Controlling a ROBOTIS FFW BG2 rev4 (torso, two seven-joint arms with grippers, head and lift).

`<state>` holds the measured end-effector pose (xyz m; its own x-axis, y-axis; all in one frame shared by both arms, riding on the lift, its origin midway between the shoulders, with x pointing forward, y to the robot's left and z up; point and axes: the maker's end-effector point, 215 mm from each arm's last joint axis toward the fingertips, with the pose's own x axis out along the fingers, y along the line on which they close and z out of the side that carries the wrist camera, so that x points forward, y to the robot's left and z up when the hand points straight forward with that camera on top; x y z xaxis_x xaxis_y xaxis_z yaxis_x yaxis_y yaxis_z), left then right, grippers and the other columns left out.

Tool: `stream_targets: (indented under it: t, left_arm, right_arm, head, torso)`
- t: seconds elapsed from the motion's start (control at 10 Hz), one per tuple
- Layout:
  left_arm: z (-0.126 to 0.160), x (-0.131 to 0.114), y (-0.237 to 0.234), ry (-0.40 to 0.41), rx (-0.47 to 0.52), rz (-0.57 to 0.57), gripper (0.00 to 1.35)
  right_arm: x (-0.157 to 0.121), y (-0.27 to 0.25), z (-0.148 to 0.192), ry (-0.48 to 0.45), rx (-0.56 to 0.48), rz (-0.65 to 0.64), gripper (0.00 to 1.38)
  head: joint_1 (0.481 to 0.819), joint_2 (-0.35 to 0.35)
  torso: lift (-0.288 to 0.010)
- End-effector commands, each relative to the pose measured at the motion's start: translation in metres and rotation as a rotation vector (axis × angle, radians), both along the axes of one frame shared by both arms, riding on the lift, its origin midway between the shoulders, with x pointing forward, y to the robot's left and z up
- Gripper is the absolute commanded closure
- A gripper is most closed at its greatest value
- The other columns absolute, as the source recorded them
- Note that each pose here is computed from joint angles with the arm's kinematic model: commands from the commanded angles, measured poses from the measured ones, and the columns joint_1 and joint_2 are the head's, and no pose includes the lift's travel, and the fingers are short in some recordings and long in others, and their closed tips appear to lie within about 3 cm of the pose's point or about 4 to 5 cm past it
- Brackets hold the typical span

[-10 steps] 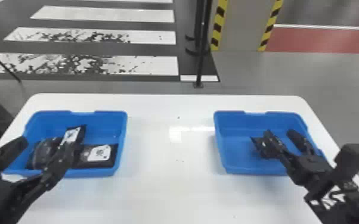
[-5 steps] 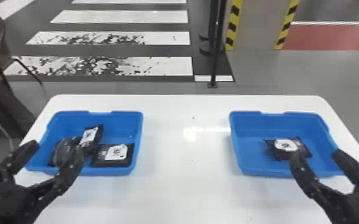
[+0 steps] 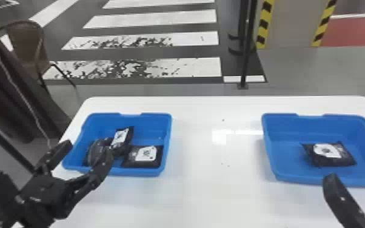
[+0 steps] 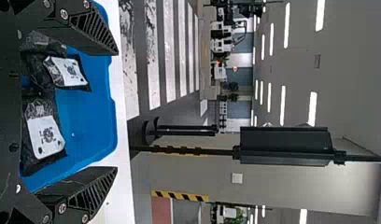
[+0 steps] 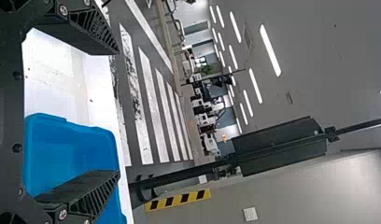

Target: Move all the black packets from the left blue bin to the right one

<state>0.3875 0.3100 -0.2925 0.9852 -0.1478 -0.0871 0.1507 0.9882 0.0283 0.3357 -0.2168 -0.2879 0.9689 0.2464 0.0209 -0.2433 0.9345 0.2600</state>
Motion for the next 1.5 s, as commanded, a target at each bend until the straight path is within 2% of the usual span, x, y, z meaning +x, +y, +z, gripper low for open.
stream_targets:
  t: [0.0, 0.3, 0.5, 0.8, 1.1, 1.3, 1.4]
  left_arm:
    - [-0.021, 0.021, 0.01, 0.038, 0.023, 0.024, 0.17]
    - [-0.061, 0.079, 0.026, 0.128, 0.111, 0.031, 0.17]
    - [-0.1, 0.106, 0.019, 0.265, 0.089, 0.013, 0.17]
    - [-0.098, 0.134, 0.01, 0.377, 0.224, -0.028, 0.17]
    - [-0.1, 0.142, -0.018, 0.445, 0.323, -0.122, 0.17]
    - [-0.125, 0.128, -0.015, 0.543, 0.312, -0.122, 0.17]
    - [-0.133, 0.13, -0.016, 0.57, 0.323, -0.142, 0.17]
  right_arm:
    - [0.001, 0.002, -0.002, 0.004, 0.013, 0.005, 0.12]
    - [0.002, 0.004, -0.007, 0.011, 0.03, 0.006, 0.12]
    - [0.002, 0.005, -0.009, 0.016, 0.042, 0.007, 0.12]
    - [0.002, 0.009, -0.013, 0.031, 0.054, 0.015, 0.12]
    - [0.003, 0.011, -0.017, 0.039, 0.063, 0.019, 0.12]
    - [0.003, 0.013, -0.018, 0.042, 0.075, 0.021, 0.12]
    - [0.003, 0.013, -0.019, 0.044, 0.075, 0.022, 0.12]
  head:
    - [0.695, 0.143]
    - [0.695, 0.168]
    - [0.695, 0.169]
    - [0.695, 0.151]
    - [0.695, 0.118]
    - [0.695, 0.11]
    - [0.695, 0.113]
  torso:
    - [-0.14]
    - [-0.14]
    - [-0.14]
    - [-0.14]
    - [-0.14]
    - [-0.14]
    - [-0.14]
